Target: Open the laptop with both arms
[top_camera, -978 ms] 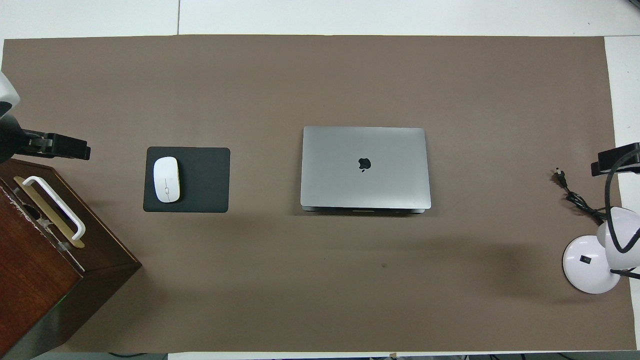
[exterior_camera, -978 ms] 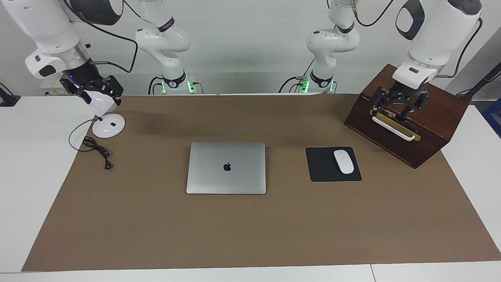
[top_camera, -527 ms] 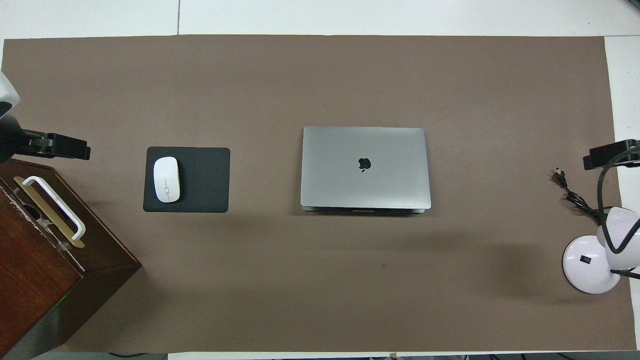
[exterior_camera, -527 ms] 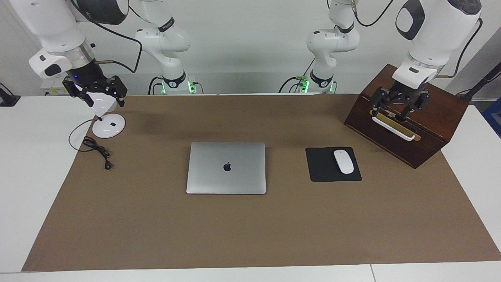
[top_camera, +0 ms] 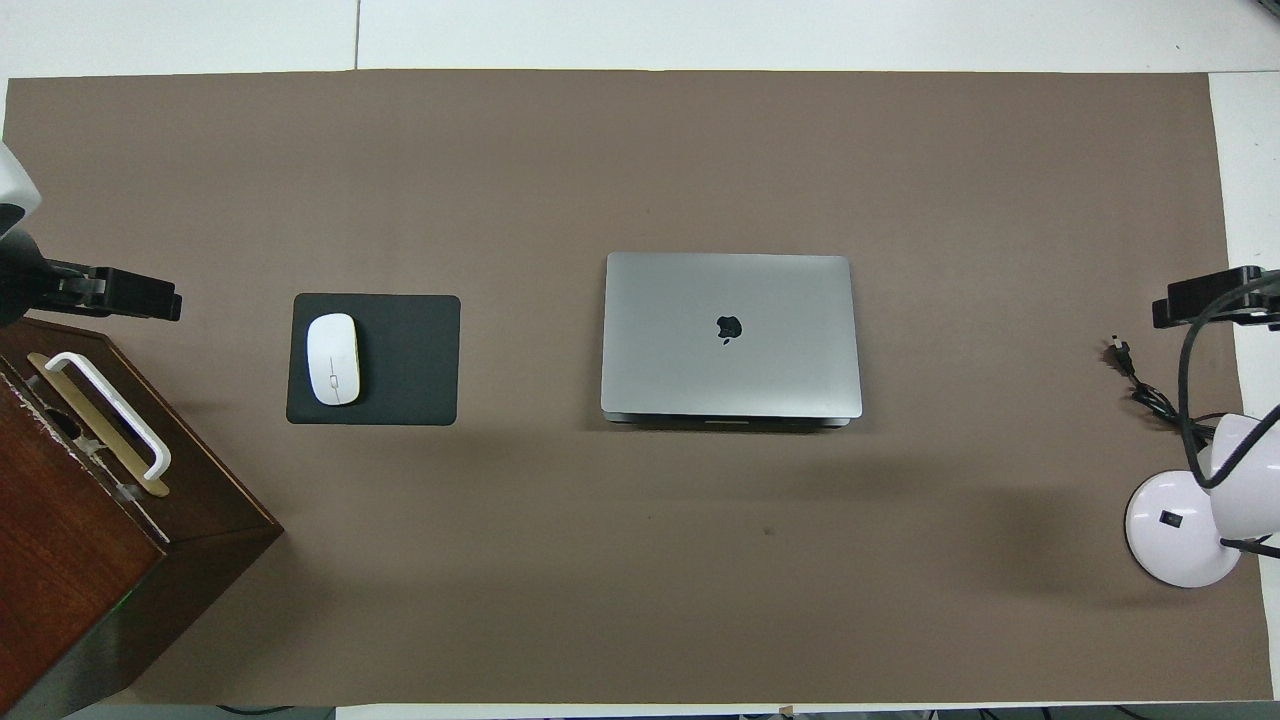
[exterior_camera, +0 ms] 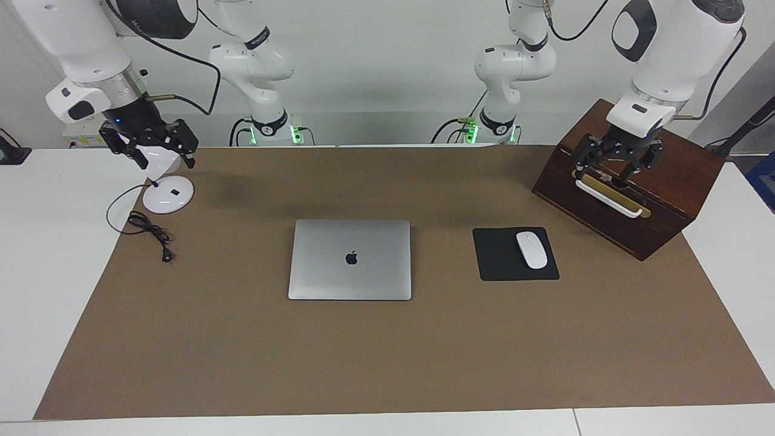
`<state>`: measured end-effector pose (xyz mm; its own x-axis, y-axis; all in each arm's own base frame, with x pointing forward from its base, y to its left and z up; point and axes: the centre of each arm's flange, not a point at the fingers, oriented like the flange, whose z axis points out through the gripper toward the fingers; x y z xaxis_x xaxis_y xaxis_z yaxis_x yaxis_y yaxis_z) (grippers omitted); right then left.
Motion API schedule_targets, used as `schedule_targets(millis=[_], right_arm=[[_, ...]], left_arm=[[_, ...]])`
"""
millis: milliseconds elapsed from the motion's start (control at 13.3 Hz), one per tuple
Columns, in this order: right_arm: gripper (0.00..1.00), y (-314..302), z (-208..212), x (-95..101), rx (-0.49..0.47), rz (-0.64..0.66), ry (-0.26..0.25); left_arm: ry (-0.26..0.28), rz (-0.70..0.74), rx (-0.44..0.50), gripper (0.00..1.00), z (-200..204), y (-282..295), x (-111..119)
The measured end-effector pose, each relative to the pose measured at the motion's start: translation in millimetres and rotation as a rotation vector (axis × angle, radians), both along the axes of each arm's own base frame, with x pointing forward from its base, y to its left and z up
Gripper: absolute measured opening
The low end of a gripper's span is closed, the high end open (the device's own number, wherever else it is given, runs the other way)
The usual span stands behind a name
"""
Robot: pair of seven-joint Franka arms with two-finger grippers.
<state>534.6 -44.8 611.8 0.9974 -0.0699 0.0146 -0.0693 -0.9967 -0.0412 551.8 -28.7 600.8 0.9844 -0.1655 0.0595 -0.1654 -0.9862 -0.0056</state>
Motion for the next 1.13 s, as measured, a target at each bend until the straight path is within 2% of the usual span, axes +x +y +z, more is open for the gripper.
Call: schedule_targets(millis=[301, 451, 978, 1053, 1128], right_arm=[[1.0, 7.1, -13.8, 0.6, 0.087, -0.077, 0.012], [1.0, 6.5, -22.5, -0.4, 0.136, -0.107, -0.003], [1.0, 13.5, -56.5, -25.7, 0.316, -0.327, -0.046], [1.0, 17.4, -61.6, -28.8, 0.336, -0.371, -0.052], [1.0, 24.1, -65.8, -31.4, 0.353, -0.412, -0.057]], left_arm=[[-0.001, 0.0, 0.0, 1.0, 0.4, -0.1, -0.2], [-0.001, 0.0, 0.0, 1.0, 0.4, -0.1, -0.2], [-0.003, 0.006, 0.0, 1.0, 1.0, -0.3, -0.4], [-0.013, -0.006, 0.0, 0.89, 1.3, -2.3, 0.6], [-0.051, -0.061, 0.001, 0.78, 3.1, -11.7, 4.1]])
